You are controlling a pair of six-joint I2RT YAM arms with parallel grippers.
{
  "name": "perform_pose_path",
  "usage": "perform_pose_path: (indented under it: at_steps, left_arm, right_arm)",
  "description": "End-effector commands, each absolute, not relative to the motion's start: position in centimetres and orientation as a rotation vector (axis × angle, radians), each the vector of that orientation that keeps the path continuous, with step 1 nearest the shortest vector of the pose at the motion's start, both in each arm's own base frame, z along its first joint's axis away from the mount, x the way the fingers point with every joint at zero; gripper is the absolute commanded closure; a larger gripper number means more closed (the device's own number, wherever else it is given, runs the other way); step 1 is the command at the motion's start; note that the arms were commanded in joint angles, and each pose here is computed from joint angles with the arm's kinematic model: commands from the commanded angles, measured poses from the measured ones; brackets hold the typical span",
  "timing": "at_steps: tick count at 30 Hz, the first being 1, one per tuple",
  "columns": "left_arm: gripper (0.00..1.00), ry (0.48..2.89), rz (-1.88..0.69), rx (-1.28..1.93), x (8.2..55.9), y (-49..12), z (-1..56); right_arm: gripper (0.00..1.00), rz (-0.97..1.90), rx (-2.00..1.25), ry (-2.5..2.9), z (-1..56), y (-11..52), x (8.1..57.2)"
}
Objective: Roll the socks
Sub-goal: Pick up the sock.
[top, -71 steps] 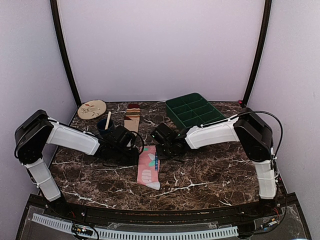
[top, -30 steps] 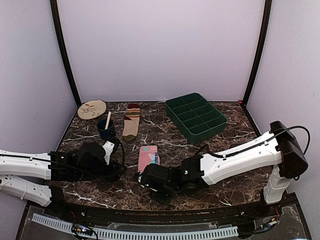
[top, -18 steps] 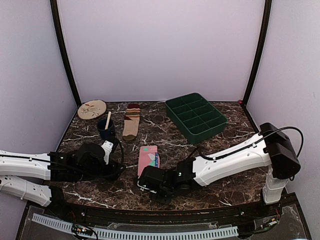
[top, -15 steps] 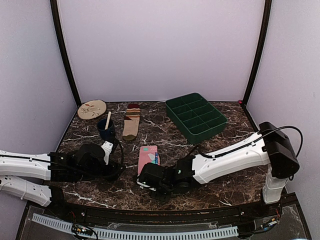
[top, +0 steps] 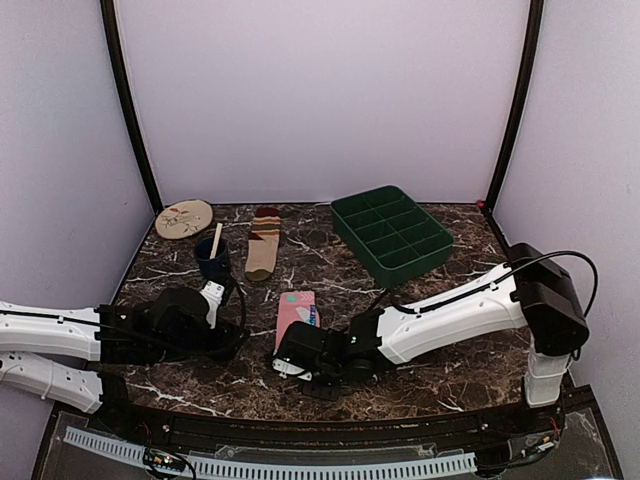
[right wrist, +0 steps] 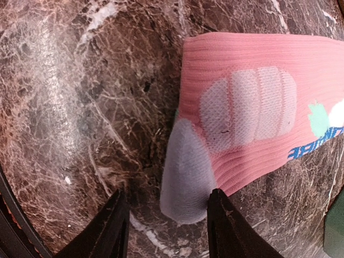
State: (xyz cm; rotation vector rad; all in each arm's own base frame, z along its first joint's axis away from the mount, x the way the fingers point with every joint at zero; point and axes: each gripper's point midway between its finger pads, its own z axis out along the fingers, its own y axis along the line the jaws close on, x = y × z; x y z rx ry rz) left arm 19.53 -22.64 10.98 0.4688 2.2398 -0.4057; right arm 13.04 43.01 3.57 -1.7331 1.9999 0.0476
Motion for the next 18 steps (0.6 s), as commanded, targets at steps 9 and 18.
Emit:
perform_pose_path:
  at_steps: [9, 18]
  left_arm:
    - [0.45, 2.21, -0.402, 0.458, 19.8, -22.6, 11.5]
    - [0.45, 2.202, -0.387, 0.479, 20.0, -22.8, 11.5]
  right_arm:
    - [0.56, 0.074, -1.782, 1.97, 2.6, 43.9, 14.2]
    - [0.62, 0.095, -1.831, 1.984, 1.8, 43.7, 14.6]
